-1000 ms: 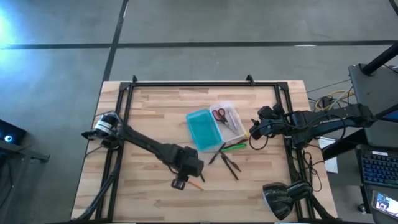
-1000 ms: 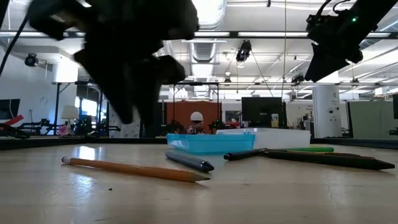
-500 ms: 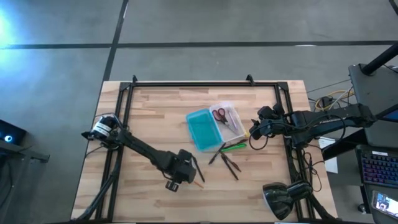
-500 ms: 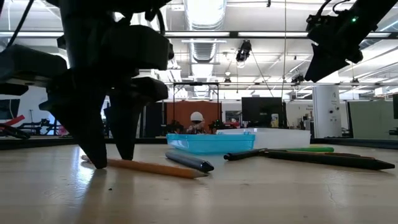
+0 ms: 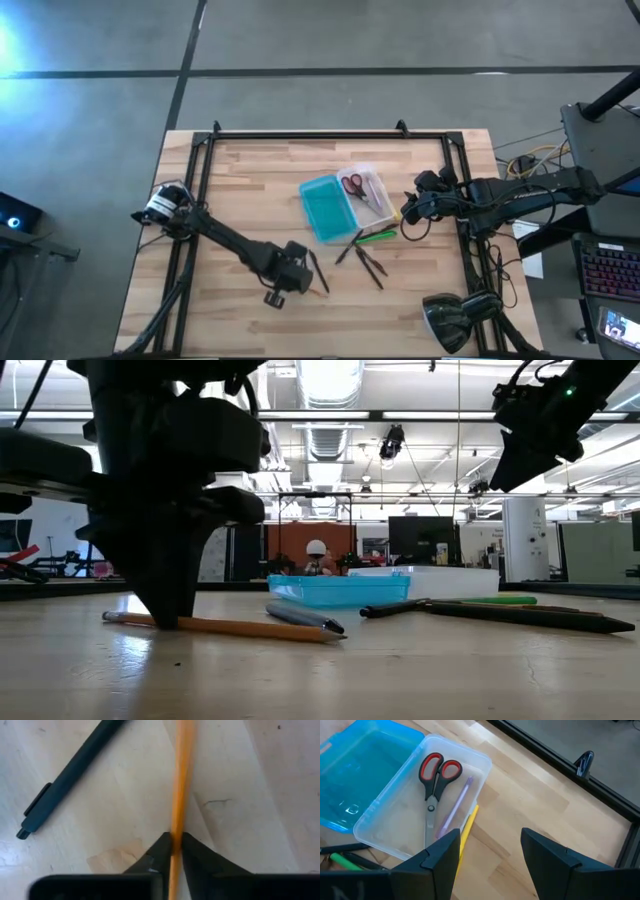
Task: Pick & place school supplies into a supply box
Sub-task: Put the orange pencil into the blue supply box
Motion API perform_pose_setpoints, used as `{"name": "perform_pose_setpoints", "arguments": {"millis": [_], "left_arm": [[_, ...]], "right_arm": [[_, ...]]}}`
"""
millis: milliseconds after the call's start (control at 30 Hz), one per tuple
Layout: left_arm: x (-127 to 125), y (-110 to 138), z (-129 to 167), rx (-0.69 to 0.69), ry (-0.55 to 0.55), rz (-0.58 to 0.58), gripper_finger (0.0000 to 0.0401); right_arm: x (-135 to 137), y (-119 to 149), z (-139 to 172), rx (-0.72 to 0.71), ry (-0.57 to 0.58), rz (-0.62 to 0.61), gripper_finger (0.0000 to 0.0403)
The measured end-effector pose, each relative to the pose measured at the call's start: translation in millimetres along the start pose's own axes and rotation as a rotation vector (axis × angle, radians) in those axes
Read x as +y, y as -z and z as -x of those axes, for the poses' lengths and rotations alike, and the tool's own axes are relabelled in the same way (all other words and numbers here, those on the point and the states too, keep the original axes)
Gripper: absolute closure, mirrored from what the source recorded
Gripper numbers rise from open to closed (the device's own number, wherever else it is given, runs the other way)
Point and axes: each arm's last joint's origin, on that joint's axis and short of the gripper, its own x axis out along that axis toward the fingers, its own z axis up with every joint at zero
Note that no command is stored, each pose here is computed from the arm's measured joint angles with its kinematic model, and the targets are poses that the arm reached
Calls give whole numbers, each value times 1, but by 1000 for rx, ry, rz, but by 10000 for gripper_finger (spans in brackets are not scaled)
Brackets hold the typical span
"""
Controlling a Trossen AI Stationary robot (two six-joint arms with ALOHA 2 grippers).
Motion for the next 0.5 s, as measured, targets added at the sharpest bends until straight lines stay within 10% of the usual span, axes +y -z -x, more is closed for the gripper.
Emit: {"name": "perform_pose_setpoints", "arguments": {"millis": [267, 500], "left_arm": [[16, -4, 8, 46, 26, 127, 398], [30, -17, 80, 33, -21, 38, 400]], "right_arm": [[0, -2, 2, -6, -6, -56, 202], [-1, -5, 4, -38, 15, -58, 202]]}}
